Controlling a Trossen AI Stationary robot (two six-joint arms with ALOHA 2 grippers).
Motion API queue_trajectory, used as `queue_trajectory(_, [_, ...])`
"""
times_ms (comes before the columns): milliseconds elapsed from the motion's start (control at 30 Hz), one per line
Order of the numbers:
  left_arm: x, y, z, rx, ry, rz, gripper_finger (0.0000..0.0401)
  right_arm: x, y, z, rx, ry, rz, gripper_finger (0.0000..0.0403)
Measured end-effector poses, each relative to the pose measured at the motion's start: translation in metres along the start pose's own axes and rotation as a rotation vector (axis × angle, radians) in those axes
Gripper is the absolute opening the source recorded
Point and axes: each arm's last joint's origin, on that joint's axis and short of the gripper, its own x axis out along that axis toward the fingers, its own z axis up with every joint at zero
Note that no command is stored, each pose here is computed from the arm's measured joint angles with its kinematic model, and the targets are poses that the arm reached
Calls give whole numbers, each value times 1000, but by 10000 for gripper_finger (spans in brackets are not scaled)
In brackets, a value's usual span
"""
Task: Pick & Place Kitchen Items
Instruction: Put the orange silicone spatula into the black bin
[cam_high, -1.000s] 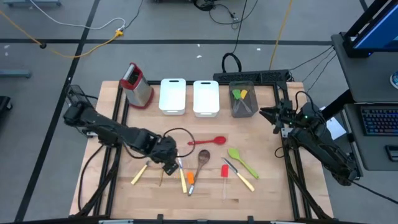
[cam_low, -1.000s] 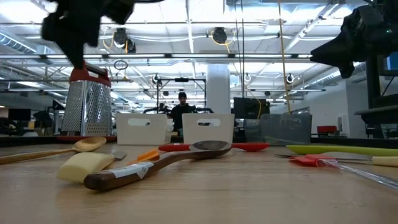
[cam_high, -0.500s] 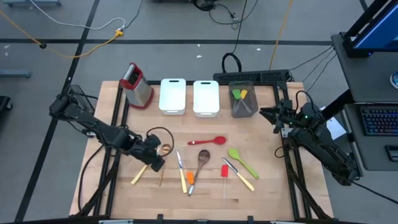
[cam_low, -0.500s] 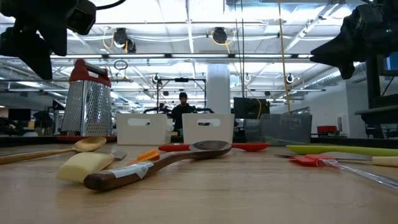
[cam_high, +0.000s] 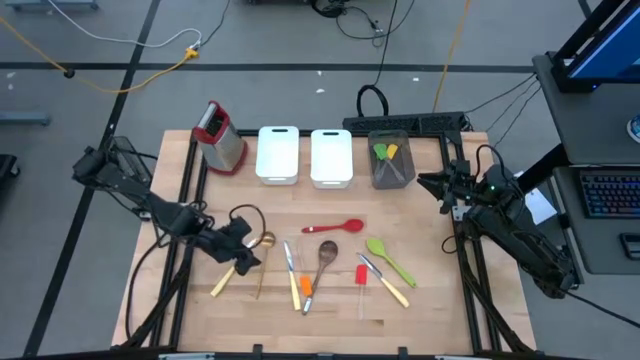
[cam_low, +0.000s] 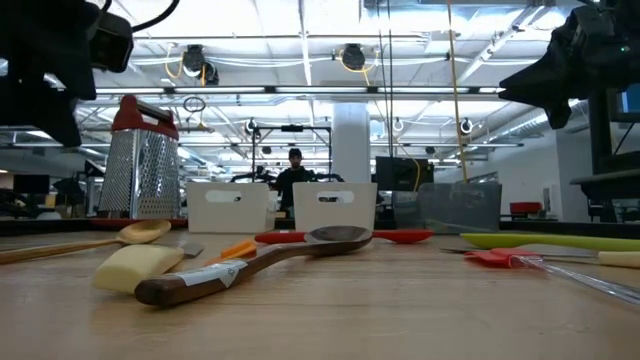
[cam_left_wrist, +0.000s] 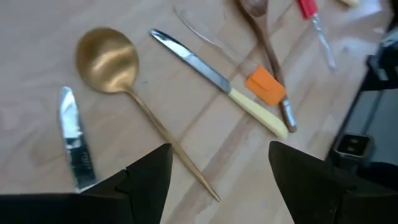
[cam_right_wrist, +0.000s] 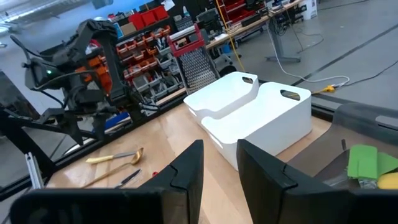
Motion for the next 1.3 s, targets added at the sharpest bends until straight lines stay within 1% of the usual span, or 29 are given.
queue_trajectory(67, [0, 4, -3, -3, 0, -21, 273, 0, 0, 0, 16, 0, 0, 89])
queue_trajectory(233, [-6, 11, -7, 3, 12, -31, 273, 0, 0, 0, 43, 0, 0, 89])
queue_trajectory(333, [-10, 18, -11, -17, 39, 6, 273, 0, 0, 0, 35, 0, 1, 89])
queue_trajectory(433, [-15, 26, -15, -72, 96, 69, 273, 0, 0, 0, 23, 0, 0, 89])
queue_trajectory(533, [-18, 30, -18, -102, 152, 94, 273, 0, 0, 0, 23, 0, 0, 89])
queue_trajectory(600, [-19, 29, -20, -103, 171, 80, 273, 0, 0, 0, 32, 1, 1, 89])
queue_trajectory(733, [-19, 26, -21, -81, 163, 54, 273, 0, 0, 0, 83, 0, 0, 89])
queue_trajectory(800, [-19, 26, -21, -78, 162, 58, 273, 0, 0, 0, 98, 0, 0, 89])
queue_trajectory(933, [-19, 26, -22, -32, 154, 50, 273, 0, 0, 0, 101, 0, 0, 89])
queue_trajectory(1100, [-19, 23, -21, 12, 142, 14, 273, 0, 0, 0, 100, 0, 0, 89])
queue_trajectory(1300, [-19, 15, -19, 6, 118, -61, 273, 0, 0, 0, 100, 1, 0, 89])
